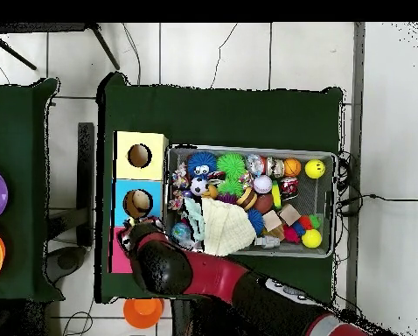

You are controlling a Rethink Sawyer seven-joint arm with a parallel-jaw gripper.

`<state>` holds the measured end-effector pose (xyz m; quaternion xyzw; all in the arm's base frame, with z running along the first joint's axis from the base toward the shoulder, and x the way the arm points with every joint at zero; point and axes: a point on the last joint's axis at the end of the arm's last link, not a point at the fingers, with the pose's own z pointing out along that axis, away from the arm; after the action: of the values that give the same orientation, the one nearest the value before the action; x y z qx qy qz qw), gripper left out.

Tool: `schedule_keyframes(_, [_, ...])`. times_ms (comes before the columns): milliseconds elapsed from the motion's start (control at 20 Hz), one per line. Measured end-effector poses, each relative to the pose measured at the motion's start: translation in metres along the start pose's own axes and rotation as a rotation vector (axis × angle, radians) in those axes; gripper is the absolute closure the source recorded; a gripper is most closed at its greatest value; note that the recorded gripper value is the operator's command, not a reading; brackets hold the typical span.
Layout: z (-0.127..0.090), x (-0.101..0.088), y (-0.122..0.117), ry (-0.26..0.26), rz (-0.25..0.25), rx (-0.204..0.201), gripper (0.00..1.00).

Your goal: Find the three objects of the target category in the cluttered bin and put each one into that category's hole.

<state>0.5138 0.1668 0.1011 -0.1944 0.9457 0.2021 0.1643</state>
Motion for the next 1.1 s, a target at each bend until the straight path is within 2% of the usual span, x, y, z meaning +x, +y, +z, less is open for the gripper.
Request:
schedule_keyframes(350, [0.008, 0.011, 0.014, 0.001, 0.02, 0.002, 1.0])
schedule_keyframes(600, [0.01, 0.031, 0.041, 0.048, 0.073, -0.028, 1.0])
schedule_keyframes(1100, [0.009, 0.044, 0.074, 0.088, 0.127, -0.033, 1.0])
